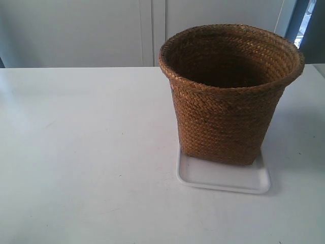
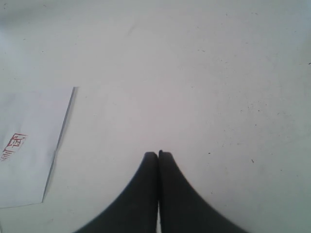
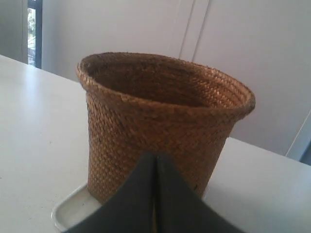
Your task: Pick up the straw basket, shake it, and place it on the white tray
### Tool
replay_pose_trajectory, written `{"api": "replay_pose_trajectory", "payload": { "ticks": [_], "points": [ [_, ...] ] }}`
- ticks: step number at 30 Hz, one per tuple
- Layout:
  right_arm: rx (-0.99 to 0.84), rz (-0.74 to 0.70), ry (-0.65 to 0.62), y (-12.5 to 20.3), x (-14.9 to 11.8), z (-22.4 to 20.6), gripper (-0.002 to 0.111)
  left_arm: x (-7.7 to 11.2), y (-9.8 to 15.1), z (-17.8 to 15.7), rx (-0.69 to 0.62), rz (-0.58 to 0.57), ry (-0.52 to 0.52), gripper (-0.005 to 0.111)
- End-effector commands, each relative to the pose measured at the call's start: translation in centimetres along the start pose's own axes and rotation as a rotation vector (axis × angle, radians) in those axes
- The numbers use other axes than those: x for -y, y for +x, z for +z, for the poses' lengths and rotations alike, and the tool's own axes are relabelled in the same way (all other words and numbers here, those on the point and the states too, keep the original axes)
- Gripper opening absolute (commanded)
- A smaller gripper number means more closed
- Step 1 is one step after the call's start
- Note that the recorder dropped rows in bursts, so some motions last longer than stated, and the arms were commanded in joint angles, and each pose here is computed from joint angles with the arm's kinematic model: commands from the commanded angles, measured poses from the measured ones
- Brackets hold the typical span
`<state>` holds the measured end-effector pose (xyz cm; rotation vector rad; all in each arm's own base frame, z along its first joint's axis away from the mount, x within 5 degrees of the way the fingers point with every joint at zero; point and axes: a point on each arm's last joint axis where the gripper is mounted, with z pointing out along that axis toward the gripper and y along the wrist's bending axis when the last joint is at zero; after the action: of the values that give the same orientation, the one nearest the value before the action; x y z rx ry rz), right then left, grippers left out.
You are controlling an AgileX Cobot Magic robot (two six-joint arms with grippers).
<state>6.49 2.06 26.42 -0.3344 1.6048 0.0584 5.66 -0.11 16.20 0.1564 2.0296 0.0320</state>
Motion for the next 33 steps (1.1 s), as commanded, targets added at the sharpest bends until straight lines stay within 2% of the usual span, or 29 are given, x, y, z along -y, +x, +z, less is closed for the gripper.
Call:
{"api": "replay_pose_trajectory", "payload": {
  "ticks": [1,5,10,13,18,33],
  "points": [
    [-0.016,0.024,0.011,1.1,0.0,0.1,0.0,0.0,0.1,0.0,-0.002,0.002,-0.006,0.0],
    [-0.018,0.139,0.053,2.1,0.2,0.4,0.0,0.0,0.1,0.0,-0.002,0.002,-0.006,0.0],
    [0.0,0.093,0.148,4.5,0.6,0.2,0.0,0.0,0.1,0.0,-0.002,0.002,-0.006,0.0],
    [0.014,0.118,0.207,5.8,0.8,-0.1,0.0,0.0,0.1,0.0,-0.002,0.002,-0.006,0.0],
    [0.031,0.144,0.28,6.1,1.0,-0.6,0.0,0.0,0.1,0.0,-0.002,0.002,-0.006,0.0],
    [-0.185,0.132,0.221,8.1,0.3,-0.8,0.0,0.0,0.1,0.0,-0.002,0.002,-0.006,0.0]
  ]
}}
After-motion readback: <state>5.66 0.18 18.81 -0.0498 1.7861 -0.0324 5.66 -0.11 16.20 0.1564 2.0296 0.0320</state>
